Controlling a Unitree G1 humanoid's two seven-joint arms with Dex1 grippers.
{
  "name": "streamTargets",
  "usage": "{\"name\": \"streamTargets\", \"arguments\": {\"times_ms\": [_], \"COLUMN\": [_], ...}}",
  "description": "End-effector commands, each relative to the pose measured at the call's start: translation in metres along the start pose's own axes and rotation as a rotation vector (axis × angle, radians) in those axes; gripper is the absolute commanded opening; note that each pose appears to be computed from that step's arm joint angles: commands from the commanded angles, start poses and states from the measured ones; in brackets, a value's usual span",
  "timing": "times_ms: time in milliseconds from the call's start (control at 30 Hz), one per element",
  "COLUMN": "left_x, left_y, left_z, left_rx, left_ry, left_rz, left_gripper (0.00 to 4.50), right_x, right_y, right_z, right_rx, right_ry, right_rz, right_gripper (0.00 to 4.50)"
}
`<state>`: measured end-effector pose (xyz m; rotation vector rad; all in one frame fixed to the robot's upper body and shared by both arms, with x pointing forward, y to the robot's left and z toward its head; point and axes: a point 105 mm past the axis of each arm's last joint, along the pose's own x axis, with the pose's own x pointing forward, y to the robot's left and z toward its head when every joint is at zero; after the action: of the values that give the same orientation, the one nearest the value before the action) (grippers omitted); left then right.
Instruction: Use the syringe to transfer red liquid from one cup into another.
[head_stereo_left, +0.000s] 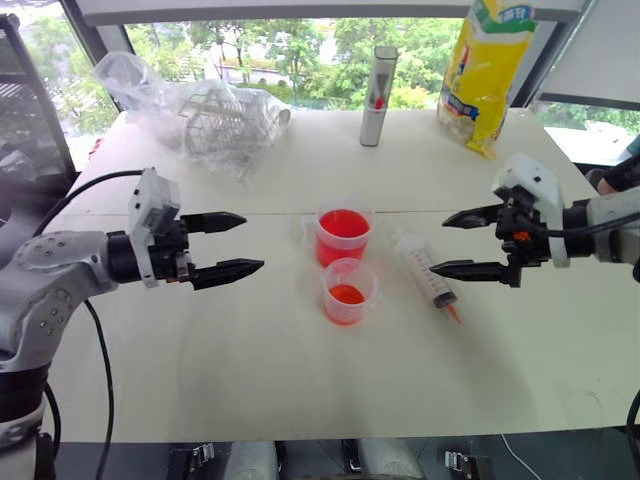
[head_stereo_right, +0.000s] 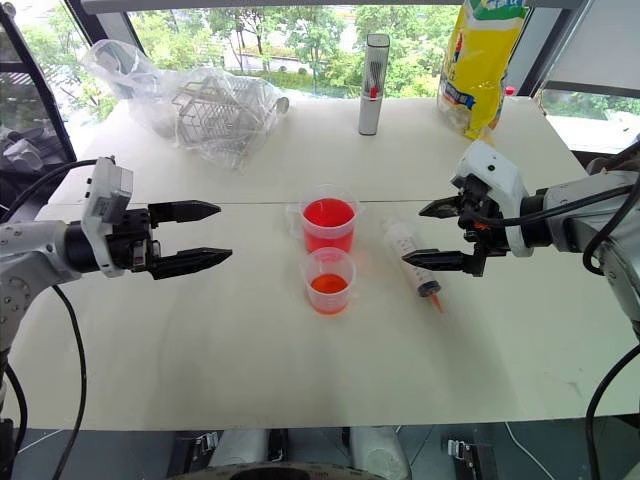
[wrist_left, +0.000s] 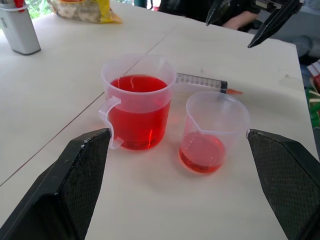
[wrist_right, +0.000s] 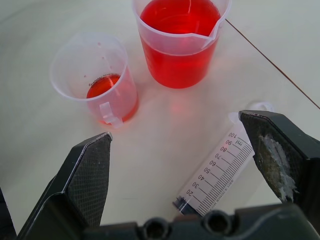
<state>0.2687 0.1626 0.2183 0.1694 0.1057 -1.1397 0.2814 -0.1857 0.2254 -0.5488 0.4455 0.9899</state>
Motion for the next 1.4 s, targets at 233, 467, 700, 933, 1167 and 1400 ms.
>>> {"name": "streamTargets", "arguments": {"times_ms": [233, 467, 700, 933, 1167, 1400], "left_x": [-0.002, -0.001, 0.0, 0.0, 0.005, 0.007], "left_y": [-0.005, -0.005, -0.004, -0.004, -0.004, -0.006], "left_z": [0.012, 0.012, 0.012, 0.012, 0.011, 0.008], "left_rx": [0.045, 0.046, 0.041, 0.029, 0.031, 0.042], "left_ry": [-0.029, -0.03, -0.03, -0.036, -0.039, -0.039], "left_rz": [-0.001, -0.007, -0.007, -0.005, -0.011, -0.001], "left_gripper": [4.5, 4.5, 4.5, 4.5, 4.5, 4.5], "right_x": [-0.005, -0.005, -0.005, -0.002, 0.016, 0.047], "right_y": [-0.003, -0.003, -0.006, -0.012, -0.045, -0.065], "right_z": [0.003, -0.001, -0.004, -0.007, -0.016, -0.033], "right_rx": [-0.027, -0.016, -0.023, -0.059, 0.133, 0.572], "right_ry": [0.0, 0.016, 0.039, 0.056, 0.164, 0.38], "right_rz": [-0.03, -0.038, -0.049, -0.07, -0.162, -0.208], "right_gripper": [4.47, 4.47, 4.47, 4.47, 4.47, 4.47]}}
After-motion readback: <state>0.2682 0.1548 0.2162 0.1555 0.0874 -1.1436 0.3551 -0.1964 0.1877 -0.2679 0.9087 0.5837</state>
